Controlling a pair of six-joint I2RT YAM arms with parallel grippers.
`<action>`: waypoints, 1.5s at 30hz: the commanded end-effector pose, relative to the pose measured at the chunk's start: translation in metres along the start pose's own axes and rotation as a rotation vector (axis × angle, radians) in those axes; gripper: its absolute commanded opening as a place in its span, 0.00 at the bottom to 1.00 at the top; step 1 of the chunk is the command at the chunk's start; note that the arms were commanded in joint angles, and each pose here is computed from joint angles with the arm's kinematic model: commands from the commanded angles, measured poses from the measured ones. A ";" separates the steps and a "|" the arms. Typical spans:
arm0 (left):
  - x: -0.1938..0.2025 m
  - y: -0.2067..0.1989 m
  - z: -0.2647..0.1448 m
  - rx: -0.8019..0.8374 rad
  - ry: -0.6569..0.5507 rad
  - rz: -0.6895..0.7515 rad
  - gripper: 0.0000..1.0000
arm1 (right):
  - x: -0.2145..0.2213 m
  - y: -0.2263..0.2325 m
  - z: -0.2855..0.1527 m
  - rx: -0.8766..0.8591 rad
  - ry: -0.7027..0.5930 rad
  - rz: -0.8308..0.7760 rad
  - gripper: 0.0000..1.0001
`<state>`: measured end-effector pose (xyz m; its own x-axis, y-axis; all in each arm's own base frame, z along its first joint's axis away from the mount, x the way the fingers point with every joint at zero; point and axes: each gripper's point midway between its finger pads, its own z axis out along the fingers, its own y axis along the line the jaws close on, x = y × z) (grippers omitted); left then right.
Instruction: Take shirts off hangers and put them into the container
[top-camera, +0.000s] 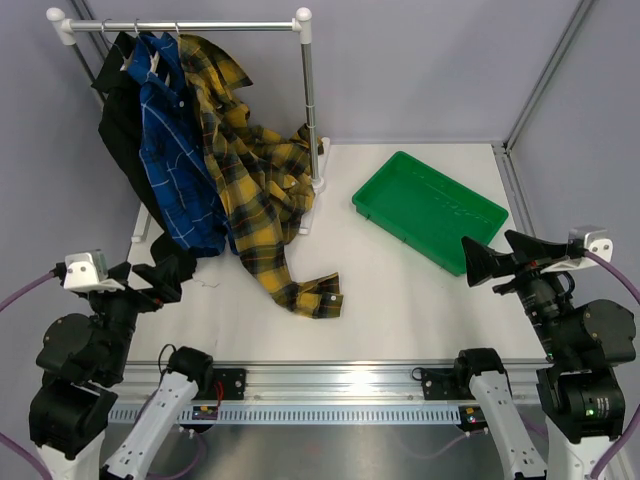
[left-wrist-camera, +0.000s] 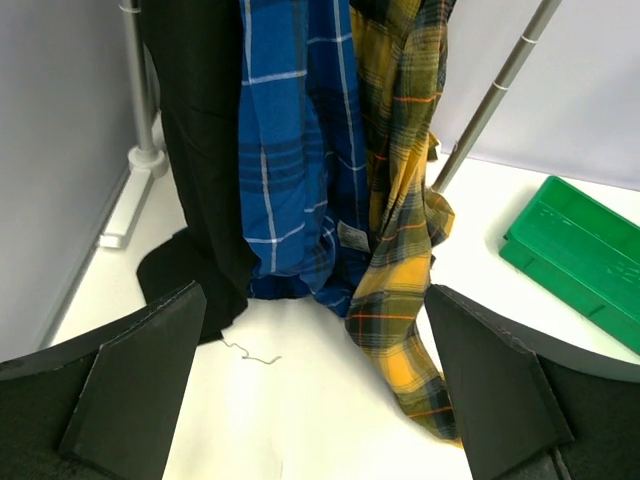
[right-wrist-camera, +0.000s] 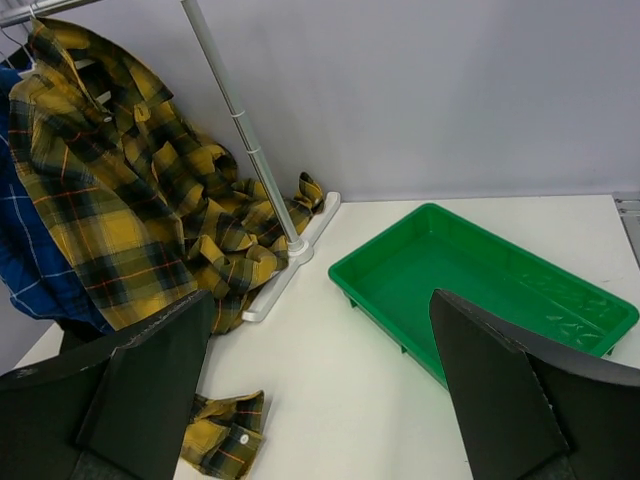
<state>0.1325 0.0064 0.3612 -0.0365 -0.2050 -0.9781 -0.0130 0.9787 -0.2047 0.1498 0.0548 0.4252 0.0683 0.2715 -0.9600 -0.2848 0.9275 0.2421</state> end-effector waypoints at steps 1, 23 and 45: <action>0.000 -0.015 0.012 0.039 0.033 -0.046 0.99 | 0.003 0.008 0.009 -0.057 0.003 0.013 1.00; -0.139 -0.110 0.212 -0.009 0.028 -0.078 0.99 | 0.053 0.013 0.010 -0.131 0.089 0.093 0.99; -0.117 -0.078 0.301 -0.238 0.044 0.058 0.40 | 0.055 0.012 0.001 -0.134 0.043 0.069 1.00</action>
<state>0.4341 -0.0538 0.4482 -0.1914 -0.1330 -0.9725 -0.2224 0.9709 -0.0891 0.1524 0.0785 0.3668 -0.0368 0.3207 -0.9465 -0.3843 0.8697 0.3097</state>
